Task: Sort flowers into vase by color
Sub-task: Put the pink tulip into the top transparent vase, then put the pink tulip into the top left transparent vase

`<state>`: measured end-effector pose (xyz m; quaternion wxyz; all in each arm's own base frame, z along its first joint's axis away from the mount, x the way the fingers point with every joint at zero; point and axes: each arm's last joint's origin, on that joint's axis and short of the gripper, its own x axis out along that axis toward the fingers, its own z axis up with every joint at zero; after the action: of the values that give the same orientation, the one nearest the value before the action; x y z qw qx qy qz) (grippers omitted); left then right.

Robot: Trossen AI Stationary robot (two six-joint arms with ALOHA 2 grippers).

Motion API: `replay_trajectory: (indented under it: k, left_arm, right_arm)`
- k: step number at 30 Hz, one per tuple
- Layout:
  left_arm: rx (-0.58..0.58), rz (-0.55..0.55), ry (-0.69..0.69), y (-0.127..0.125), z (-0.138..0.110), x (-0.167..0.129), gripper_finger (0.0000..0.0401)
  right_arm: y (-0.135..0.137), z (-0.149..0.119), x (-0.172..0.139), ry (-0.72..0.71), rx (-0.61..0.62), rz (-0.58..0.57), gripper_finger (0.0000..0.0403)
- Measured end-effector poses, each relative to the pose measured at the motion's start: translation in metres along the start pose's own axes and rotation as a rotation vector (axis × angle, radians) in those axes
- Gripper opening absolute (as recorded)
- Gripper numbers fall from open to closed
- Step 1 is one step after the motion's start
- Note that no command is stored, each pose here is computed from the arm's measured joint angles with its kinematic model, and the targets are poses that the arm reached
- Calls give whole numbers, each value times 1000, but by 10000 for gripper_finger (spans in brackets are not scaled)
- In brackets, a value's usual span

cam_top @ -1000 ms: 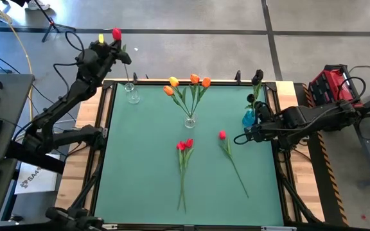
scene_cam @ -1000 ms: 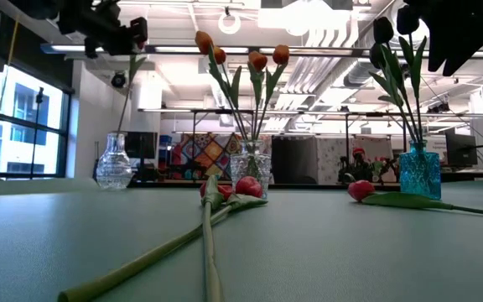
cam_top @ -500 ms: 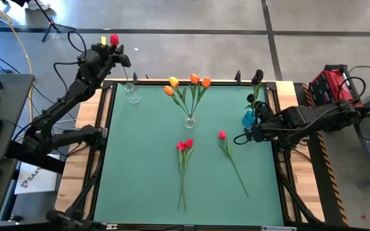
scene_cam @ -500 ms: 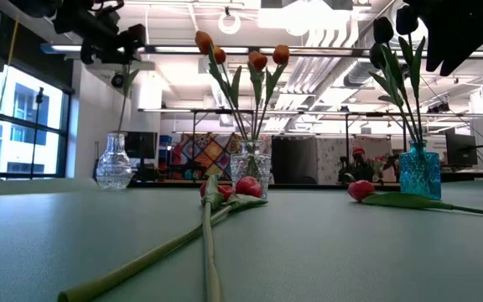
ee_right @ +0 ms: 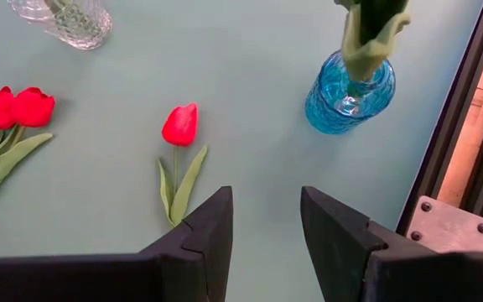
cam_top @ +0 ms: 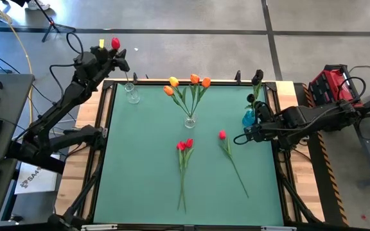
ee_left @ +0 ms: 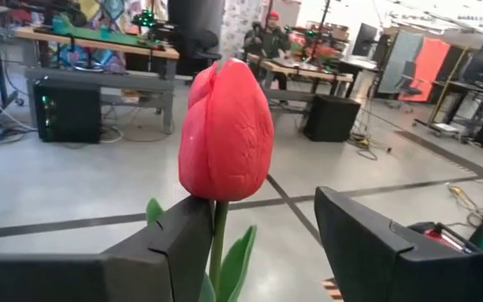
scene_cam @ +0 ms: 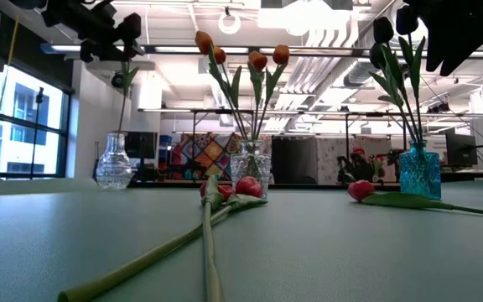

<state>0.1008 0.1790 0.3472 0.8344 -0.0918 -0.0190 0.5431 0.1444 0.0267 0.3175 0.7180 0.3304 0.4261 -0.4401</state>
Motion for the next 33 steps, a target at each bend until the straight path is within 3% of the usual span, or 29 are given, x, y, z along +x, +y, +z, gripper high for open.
replay_trajectory:
  k: [9,15,24,33]
  left_arm:
    - [4,-53,61,0,-2,-13,197]
    - [8,-80,171,1,-11,-16,197]
    - [5,-45,312,4,-24,-19,197]
    - [-136,-32,317,3,-23,-20,213]
  right_arm:
    - [7,-3,0,124,16,87,130]
    - [14,-6,-2,247,-84,179,130]
    - [21,-5,-3,255,-137,273,130]
    - [35,-14,-3,311,-155,363,159]
